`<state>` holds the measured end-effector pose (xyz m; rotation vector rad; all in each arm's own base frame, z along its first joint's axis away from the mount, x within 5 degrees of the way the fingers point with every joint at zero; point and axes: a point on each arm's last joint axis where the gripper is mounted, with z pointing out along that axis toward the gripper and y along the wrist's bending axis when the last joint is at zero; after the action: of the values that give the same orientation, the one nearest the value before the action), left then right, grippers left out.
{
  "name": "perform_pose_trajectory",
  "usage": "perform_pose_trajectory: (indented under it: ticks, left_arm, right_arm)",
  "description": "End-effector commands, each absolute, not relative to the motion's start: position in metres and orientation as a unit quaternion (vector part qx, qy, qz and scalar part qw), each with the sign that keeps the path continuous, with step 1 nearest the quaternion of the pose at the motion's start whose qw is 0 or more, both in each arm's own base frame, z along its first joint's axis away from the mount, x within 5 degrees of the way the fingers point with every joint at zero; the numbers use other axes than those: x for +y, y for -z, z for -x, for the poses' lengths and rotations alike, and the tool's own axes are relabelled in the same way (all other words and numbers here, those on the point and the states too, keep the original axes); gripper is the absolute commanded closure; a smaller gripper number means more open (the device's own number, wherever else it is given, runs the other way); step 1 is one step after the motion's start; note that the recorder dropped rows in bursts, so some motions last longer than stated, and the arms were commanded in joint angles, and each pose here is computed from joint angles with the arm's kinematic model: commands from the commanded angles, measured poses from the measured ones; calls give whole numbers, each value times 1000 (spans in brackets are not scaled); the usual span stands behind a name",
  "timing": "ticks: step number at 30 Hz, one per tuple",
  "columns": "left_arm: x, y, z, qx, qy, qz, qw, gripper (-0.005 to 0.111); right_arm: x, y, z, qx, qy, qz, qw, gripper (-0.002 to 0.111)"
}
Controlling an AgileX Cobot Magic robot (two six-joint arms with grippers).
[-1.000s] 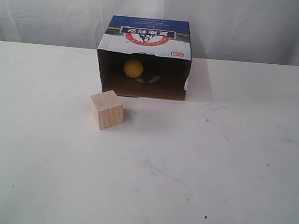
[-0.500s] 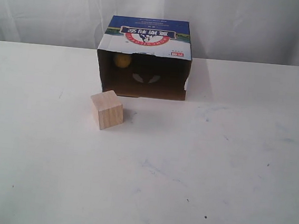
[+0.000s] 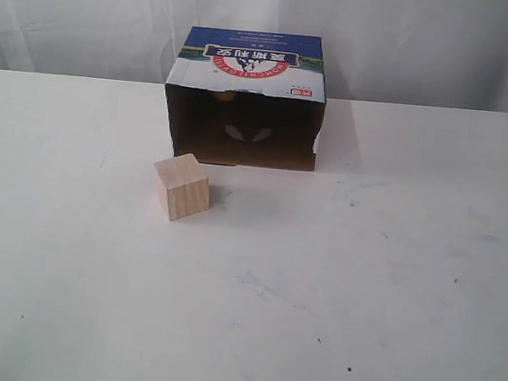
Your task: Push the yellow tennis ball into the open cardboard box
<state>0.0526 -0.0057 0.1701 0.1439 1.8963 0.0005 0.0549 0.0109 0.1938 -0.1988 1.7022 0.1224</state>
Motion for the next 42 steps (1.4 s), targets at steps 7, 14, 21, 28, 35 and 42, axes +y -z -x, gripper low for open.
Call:
perform_pose_trajectory:
  ticks: [7, 14, 21, 28, 35, 42]
  left_arm:
    - [-5, -169, -52, 811, 1, -58, 582, 107]
    - [-5, -169, -52, 811, 1, -58, 582, 107]
    - [-5, -169, -52, 811, 1, -58, 582, 107]
    - [-5, -169, -52, 811, 1, -58, 582, 107]
    - [-5, -169, -52, 811, 1, -58, 582, 107]
    - [-5, -169, -52, 811, 1, -58, 582, 107]
  right_arm:
    - [11, -193, -55, 749, -50, 88, 655, 108]
    - [11, -193, -55, 749, -50, 88, 655, 108]
    - [11, -193, -55, 749, -50, 88, 655, 108]
    - [11, -193, -55, 749, -50, 88, 655, 108]
    - [11, -193, -55, 750, -61, 76, 654, 108]
    - [11, -193, -55, 750, -61, 76, 654, 108]
